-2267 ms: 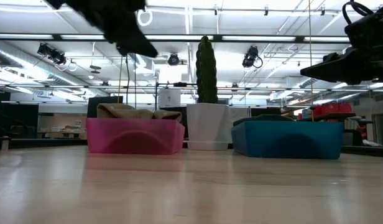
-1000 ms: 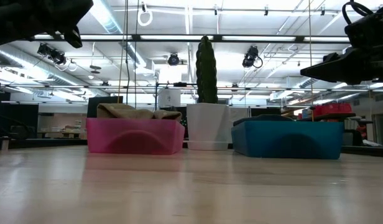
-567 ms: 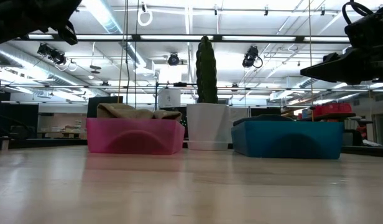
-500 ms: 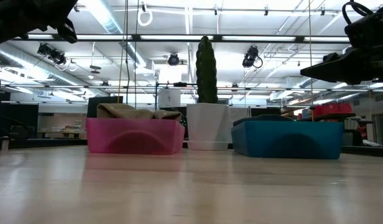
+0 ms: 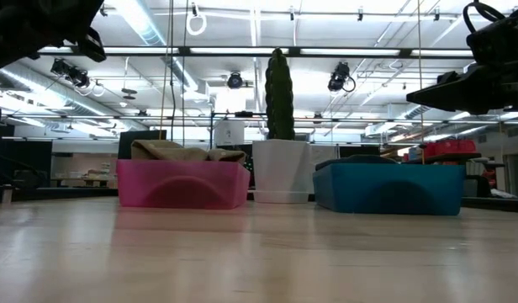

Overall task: Pick & Place hat
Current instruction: Return to Home Position

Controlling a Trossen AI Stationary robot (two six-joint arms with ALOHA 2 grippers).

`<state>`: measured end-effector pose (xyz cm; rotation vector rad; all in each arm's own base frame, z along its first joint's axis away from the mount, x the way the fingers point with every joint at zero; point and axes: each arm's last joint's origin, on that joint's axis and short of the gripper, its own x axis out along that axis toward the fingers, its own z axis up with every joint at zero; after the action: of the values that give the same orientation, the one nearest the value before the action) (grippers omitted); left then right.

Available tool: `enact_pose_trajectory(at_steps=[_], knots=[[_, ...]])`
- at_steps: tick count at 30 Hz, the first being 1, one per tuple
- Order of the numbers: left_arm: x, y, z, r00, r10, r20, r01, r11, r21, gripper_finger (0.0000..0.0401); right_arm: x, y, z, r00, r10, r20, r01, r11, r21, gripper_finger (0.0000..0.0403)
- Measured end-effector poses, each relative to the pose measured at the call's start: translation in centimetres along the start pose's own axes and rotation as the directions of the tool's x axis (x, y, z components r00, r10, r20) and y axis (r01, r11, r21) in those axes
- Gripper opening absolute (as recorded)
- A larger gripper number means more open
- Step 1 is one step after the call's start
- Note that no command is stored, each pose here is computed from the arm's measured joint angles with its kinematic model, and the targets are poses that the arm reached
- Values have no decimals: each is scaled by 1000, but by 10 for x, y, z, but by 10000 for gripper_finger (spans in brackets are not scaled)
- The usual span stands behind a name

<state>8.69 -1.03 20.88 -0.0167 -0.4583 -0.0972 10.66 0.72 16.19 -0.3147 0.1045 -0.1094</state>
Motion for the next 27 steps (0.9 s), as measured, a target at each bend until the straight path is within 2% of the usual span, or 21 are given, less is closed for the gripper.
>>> enact_pose_trajectory(at_steps=[6, 15, 21, 27], knots=[[0, -1, -2, 1000, -14, -18, 14, 1000, 21, 28, 0, 0, 0, 1000, 0, 0, 0, 1000, 1, 133], [-2, 1, -17, 984, 40, -176, -27, 997, 77, 28, 0, 0, 0, 1000, 0, 0, 0, 1000, 0, 133], [-4, 1, -26, 963, 38, -268, -2, 991, 135, 28, 0, 0, 0, 1000, 0, 0, 0, 1000, 0, 133], [-6, 1, -34, 936, 37, -351, 15, 989, 145, 28, 0, 0, 0, 1000, 0, 0, 0, 1000, 0, 133]])
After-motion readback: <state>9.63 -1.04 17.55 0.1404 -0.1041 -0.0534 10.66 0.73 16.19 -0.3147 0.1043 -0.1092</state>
